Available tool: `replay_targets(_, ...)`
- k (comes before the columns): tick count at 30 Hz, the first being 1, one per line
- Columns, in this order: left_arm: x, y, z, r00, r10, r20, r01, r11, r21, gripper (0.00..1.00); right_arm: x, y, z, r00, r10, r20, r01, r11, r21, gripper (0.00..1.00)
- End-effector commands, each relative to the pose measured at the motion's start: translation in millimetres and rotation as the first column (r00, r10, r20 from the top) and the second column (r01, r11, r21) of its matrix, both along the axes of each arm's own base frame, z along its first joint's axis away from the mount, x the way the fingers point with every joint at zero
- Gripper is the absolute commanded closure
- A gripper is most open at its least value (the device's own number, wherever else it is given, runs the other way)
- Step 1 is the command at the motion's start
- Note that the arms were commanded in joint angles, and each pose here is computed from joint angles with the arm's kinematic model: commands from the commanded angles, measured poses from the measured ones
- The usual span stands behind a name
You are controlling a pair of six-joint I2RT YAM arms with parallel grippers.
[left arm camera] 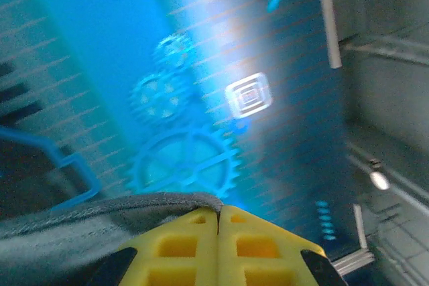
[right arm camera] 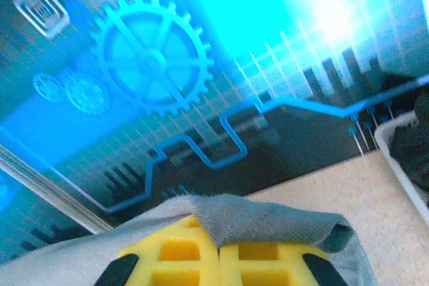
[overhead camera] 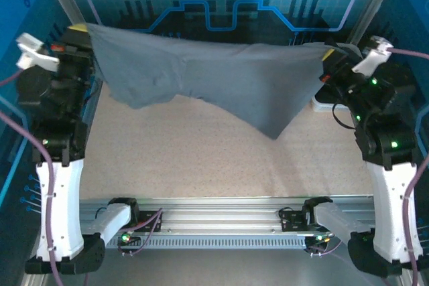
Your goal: Fold and stack the t-shirts
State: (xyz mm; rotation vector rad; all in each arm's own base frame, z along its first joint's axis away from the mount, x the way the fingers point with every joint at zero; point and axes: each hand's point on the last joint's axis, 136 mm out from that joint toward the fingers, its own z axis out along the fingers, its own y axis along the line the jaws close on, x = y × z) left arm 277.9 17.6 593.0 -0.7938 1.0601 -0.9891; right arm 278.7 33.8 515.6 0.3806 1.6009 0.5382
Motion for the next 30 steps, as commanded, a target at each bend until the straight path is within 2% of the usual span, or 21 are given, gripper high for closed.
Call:
replay_targets(1, -16, 14, 39, 0.99, 0.093, 0.102, -0.096, 0.995, 0.029, 1.0, 4, -18, 25, 0.992, -0.086, 0.087, 0.083, 0.996, 0.038, 1.0)
replay_targets(4, 11, 13, 44, 0.995, 0.08, 0.065, -0.084, 0.995, 0.053, 1.0, 29, -23, 25, 0.991, -0.115, 0.063, 0.113, 0.993, 0.032, 1.0)
replay_targets(6, 51, 13, 31, 0.998, 0.066, -0.017, -0.065, 0.996, 0.058, 1.0, 69, -23, 8, 0.993, -0.12, -0.005, 0.12, 0.992, 0.026, 1.0)
replay_targets(9, 147, 17, -24, 0.982, 0.027, -0.185, -0.02, 0.999, 0.036, 1.0, 146, -26, -32, 0.979, -0.134, -0.153, 0.14, 0.99, 0.025, 1.0)
replay_targets(11, 212, 17, -72, 0.949, -0.019, -0.314, 0.025, 1.0, 0.015, 1.0, 197, -29, -66, 0.954, -0.138, -0.266, 0.149, 0.989, 0.019, 1.0)
replay_targets(12, 248, 16, -105, 0.918, -0.058, -0.393, 0.059, 0.998, -0.009, 1.0, 225, -28, -89, 0.935, -0.123, -0.332, 0.136, 0.99, 0.018, 0.89)
replay_targets(13, 277, 14, -136, 0.886, -0.102, -0.453, 0.099, 0.995, -0.029, 0.97, 245, -26, -109, 0.915, -0.104, -0.391, 0.121, 0.992, 0.019, 0.69)
replay_targets(14, 302, 9, -166, 0.844, -0.145, -0.516, 0.146, 0.989, -0.038, 0.76, 263, -23, -128, 0.89, -0.09, -0.447, 0.103, 0.995, 0.004, 0.48)
replay_targets(15, 317, 6, -194, 0.797, -0.164, -0.581, 0.166, 0.985, -0.051, 0.56, 275, -23, -149, 0.856, -0.101, -0.507, 0.102, 0.994, -0.027, 0.35)
replay_targets(16, 324, 4, -214, 0.765, -0.178, -0.619, 0.18, 0.982, -0.06, 0.42, 279, -21, -160, 0.835, -0.112, -0.538, 0.095, 0.994, -0.059, 0.25)
replay_targets(17, 326, 2, -227, 0.739, -0.185, -0.647, 0.188, 0.98, -0.065, 0.26, 282, -17, -171, 0.818, -0.119, -0.563, 0.081, 0.993, -0.091, 0.2)
replay_targets(19, 315, 0, -238, 0.724, -0.176, -0.666, 0.199, 0.979, -0.042, 0.21, 277, -8, -184, 0.789, -0.109, -0.604, 0.045, 0.992, -0.121, 0.17)
replay_targets(21, 291, 3, -251, 0.714, -0.147, -0.684, 0.188, 0.982, -0.015, 0.21, 263, 5, -193, 0.769, -0.102, -0.632, -0.001, 0.987, -0.16, 0.17)
replay_targets(23, 260, 6, -278, 0.675, -0.124, -0.727, 0.172, 0.985, -0.009, 0.24, 245, 14, -211, 0.755, -0.094, -0.649, -0.022, 0.985, -0.169, 0.17)
replay_targets(26, 212, -1, -340, 0.568, -0.156, -0.808, 0.183, 0.981, -0.06, 0.27, 204, 24, -253, 0.715, -0.068, -0.696, -0.028, 0.992, -0.125, 0.16)
replay_targets(30, 152, -27, -427, 0.4, -0.251, -0.881, 0.203, 0.962, -0.182, 0.37, 142, 31, -328, 0.572, -0.062, -0.818, -0.06, 0.991, -0.117, 0.2)
